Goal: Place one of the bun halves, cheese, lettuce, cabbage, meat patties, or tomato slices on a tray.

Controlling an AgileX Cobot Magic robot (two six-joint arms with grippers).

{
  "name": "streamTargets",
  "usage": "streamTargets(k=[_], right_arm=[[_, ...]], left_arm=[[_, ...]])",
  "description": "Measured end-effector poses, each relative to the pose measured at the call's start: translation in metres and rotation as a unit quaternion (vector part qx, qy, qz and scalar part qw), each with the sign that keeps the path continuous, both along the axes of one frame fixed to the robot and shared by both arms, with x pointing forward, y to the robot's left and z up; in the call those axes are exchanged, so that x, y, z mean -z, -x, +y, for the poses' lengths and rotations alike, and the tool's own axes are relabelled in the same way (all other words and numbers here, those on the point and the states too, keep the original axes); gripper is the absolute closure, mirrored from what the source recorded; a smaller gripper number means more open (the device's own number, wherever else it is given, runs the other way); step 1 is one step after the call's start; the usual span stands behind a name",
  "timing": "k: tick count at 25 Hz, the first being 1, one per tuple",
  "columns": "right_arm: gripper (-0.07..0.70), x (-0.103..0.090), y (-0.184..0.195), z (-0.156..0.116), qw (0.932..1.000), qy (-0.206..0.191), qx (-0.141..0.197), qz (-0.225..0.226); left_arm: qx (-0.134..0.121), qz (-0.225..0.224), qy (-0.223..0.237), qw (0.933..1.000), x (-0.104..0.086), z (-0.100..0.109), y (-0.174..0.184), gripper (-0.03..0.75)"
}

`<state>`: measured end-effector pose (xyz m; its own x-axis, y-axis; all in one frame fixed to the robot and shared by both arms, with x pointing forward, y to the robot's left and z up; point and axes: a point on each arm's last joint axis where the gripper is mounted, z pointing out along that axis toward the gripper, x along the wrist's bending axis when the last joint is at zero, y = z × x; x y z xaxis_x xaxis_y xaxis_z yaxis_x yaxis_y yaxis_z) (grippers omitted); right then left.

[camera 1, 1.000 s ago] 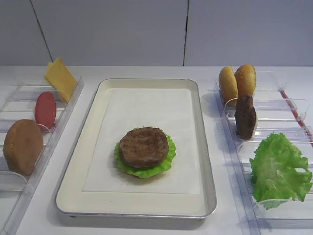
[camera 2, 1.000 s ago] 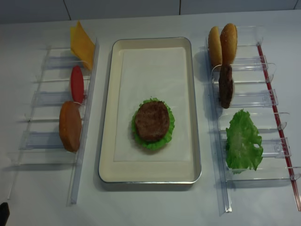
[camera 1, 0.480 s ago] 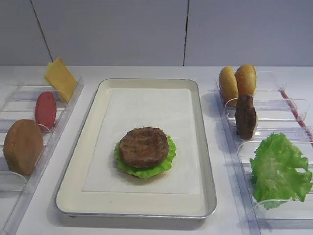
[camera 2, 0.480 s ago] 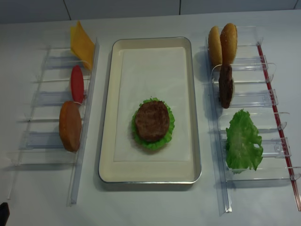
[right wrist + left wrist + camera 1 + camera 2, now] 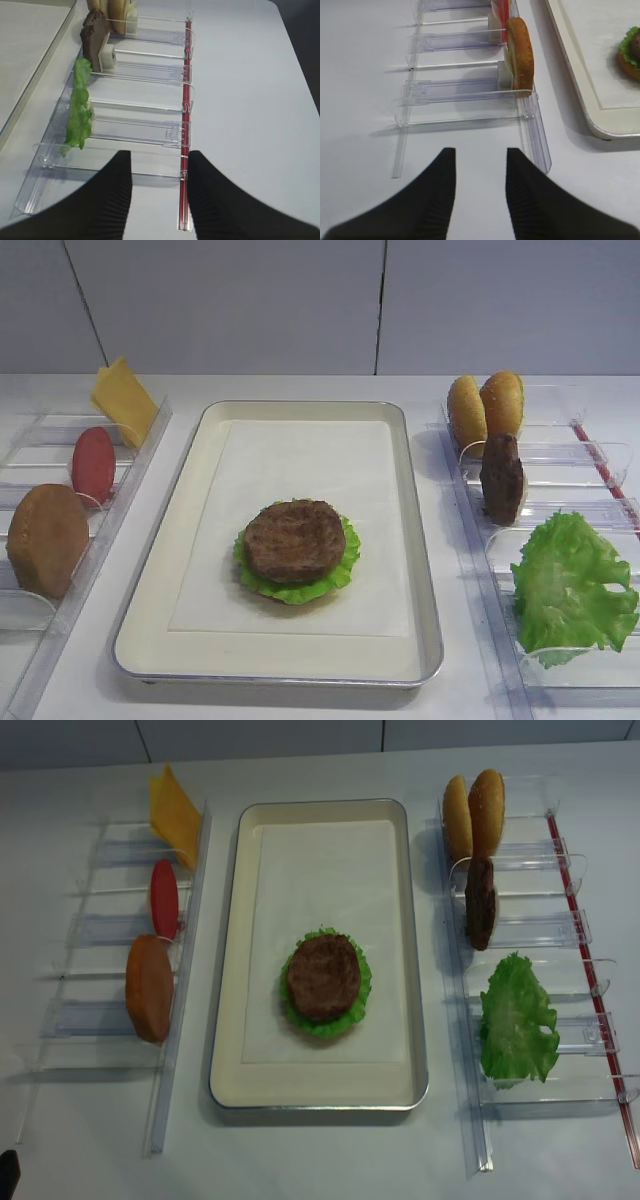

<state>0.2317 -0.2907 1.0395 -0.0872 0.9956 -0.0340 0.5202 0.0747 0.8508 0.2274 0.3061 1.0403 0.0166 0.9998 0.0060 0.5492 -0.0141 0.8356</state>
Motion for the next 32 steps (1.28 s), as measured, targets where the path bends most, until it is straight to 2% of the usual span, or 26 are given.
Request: streamTargets(k=[32], right_arm=[[0.328, 0.0000, 0.0000, 0.0000, 1.0000, 0.000, 0.000, 0.000]], left_arm=[[0.000, 0.000, 0.000, 1.0000, 0.0000, 0.0000, 0.0000, 0.483]])
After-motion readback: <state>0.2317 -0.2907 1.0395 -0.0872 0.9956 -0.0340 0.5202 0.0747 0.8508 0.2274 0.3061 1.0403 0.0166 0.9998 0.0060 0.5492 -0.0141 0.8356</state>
